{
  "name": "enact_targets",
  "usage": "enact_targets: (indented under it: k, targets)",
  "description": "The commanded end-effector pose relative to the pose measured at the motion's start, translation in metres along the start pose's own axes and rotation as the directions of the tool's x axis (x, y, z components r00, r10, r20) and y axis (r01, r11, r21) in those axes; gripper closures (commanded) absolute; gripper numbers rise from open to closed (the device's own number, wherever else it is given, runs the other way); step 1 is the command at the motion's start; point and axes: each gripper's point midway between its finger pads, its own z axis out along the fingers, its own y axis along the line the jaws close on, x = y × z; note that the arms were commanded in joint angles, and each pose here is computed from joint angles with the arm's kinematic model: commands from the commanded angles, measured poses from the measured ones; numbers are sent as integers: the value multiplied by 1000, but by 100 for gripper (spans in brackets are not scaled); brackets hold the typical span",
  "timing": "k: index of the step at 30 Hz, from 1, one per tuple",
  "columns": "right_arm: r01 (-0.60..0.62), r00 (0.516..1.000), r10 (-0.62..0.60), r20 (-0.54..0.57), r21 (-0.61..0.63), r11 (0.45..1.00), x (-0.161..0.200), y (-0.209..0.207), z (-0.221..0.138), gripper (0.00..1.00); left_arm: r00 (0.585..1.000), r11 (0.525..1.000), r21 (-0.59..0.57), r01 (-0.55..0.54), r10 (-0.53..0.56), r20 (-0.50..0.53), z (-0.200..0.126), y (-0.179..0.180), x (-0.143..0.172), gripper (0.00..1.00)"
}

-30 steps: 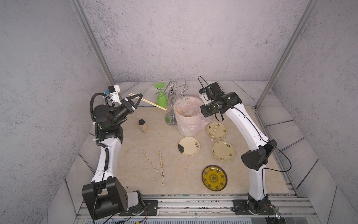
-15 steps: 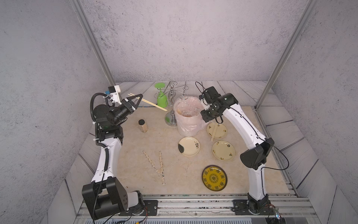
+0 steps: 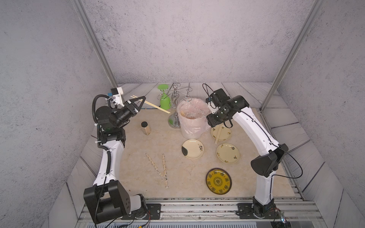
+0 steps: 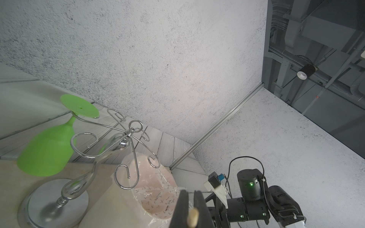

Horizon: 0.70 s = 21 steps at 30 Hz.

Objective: Remove the packaging of disposable chopsticks
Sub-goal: Place the packet bag in the trash bin.

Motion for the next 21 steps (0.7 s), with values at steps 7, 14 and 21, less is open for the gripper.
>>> enact_targets:
  k: [7, 14, 21]
  targets:
    - [-21, 978, 49, 203, -137, 990, -23, 16, -53, 24, 999, 999, 19, -40, 40, 11, -2, -10, -6, 100]
    - [-38, 973, 71, 220, -147, 988, -58, 20, -26, 23, 999, 999, 16, -40, 40, 10, -2, -9, -6, 100]
    - [-61, 964, 118, 237, -232, 971, -89, 36, -5, 21, 999, 999, 11, -37, 36, 11, -2, -7, -8, 100]
